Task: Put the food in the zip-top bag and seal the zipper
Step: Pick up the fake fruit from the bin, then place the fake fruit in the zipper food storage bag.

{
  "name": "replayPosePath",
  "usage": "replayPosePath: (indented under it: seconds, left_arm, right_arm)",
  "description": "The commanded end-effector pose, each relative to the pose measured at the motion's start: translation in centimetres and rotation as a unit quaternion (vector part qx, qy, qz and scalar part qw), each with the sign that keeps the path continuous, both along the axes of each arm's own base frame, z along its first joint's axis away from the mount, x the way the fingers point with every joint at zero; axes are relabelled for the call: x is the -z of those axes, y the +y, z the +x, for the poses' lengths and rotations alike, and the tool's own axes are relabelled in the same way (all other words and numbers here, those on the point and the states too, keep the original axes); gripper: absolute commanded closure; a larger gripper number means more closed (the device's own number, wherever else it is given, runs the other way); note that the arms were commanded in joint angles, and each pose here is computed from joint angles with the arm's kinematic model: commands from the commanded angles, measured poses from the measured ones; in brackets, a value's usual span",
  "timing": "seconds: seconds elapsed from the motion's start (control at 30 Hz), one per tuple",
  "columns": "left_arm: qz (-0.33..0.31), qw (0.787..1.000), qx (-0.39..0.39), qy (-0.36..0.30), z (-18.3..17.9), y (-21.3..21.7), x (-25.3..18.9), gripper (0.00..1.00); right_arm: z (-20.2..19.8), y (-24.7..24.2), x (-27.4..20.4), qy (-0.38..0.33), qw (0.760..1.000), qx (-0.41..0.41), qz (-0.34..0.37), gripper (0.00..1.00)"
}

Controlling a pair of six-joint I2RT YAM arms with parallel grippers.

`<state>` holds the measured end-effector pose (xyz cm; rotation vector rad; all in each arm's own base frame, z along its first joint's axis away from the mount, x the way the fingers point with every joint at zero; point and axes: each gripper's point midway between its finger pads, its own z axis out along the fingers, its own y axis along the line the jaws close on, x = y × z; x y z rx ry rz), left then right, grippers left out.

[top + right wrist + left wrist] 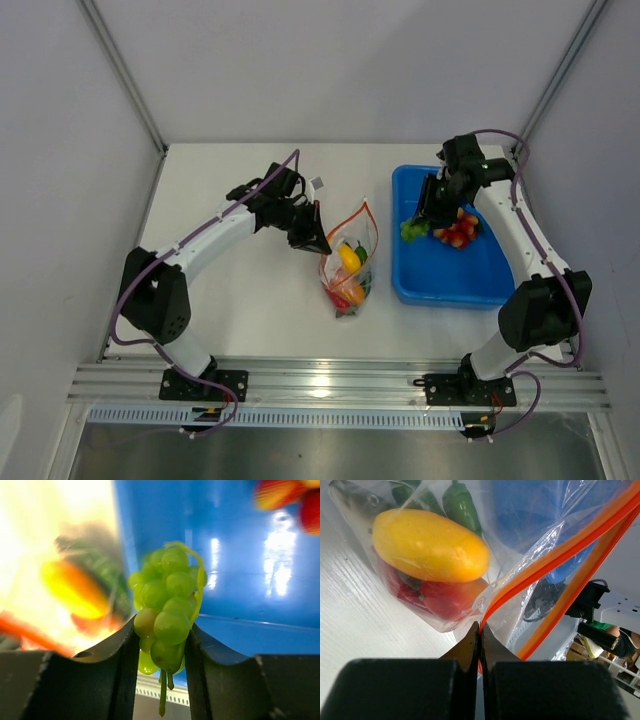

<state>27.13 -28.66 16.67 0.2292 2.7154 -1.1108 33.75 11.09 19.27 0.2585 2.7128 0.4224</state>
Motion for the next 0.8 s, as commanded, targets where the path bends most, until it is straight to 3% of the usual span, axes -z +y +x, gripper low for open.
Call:
replayPosePath:
  seconds: [0.0,0.33,0.77]
  left_arm:
    - [-0.037,0.999,0.018,-0.036,0.7,-0.7,-2.8,0.99]
    - [-0.064,0.997,0.03,-0.027,0.5,-1.5,-3.4,0.99]
    - [-0.075,0.996,0.029,-0.024,0.4,-1.7,-4.7,0.99]
  right_arm:
    - [-1.3,3.3,-5.1,-0.061,0.996,-0.047,0.047,0.85]
    - [-5.5,8.1,-11.9,-0.162,0.973,-0.101,0.127,0.84]
    - [-9.2,11.9,-15.5,-0.204,0.951,-0.159,0.169,0.83]
